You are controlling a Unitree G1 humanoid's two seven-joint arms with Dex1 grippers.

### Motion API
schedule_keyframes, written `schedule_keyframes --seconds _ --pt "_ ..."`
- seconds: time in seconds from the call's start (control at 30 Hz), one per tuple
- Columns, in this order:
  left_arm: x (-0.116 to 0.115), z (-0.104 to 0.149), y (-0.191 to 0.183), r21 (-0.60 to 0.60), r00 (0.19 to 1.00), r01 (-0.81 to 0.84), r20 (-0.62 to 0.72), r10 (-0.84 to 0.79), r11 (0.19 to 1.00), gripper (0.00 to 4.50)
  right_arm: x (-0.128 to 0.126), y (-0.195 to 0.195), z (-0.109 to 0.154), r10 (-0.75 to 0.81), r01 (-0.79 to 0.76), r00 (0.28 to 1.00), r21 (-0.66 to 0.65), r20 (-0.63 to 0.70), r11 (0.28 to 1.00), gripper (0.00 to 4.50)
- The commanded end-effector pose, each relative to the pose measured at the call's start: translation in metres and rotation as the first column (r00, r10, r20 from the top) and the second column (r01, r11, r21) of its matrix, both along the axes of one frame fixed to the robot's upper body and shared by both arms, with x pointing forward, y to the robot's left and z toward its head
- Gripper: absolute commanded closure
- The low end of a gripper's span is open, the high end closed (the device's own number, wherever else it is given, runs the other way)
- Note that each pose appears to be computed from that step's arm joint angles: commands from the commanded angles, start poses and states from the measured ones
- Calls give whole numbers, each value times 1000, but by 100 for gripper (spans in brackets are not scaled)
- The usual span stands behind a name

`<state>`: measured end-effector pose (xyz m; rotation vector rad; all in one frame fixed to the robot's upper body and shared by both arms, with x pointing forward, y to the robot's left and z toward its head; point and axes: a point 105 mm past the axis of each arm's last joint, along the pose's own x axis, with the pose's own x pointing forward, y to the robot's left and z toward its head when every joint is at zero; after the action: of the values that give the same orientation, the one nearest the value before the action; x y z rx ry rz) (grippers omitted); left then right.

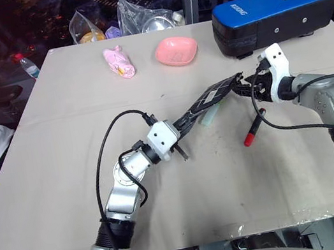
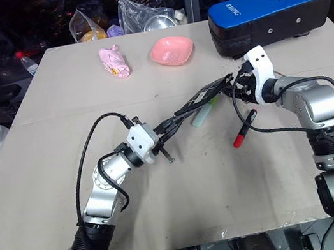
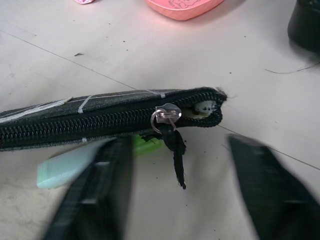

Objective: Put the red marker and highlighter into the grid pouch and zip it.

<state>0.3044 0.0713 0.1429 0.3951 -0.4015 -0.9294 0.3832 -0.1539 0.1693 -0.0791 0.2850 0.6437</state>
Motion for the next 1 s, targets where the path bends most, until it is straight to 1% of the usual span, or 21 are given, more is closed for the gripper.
schedule_keyframes --seconds 0.03,0.07,0.1,0.33,0.67,1.0 --pt "-3 12 0 -12 999 10 45 -9 1000 450 1 4 13 27 -27 998 -9 58 1000 377" --pt "-2 12 0 -12 999 10 45 -10 1000 450 0 4 12 34 -34 998 -13 60 999 419" --pt "-2 13 0 -11 999 11 45 -10 1000 450 0 5 12 40 -39 997 -16 61 999 438" --pt "-1 13 1 -10 999 3 47 -3 1000 450 -3 5 6 72 -69 995 -48 76 996 438" --pt "-1 10 -1 -5 999 -9 46 10 1000 450 -22 23 8 250 -232 960 -145 122 962 438" --pt "3 7 -3 13 998 -21 55 21 1000 450 -40 42 18 379 -355 915 -167 141 920 438"
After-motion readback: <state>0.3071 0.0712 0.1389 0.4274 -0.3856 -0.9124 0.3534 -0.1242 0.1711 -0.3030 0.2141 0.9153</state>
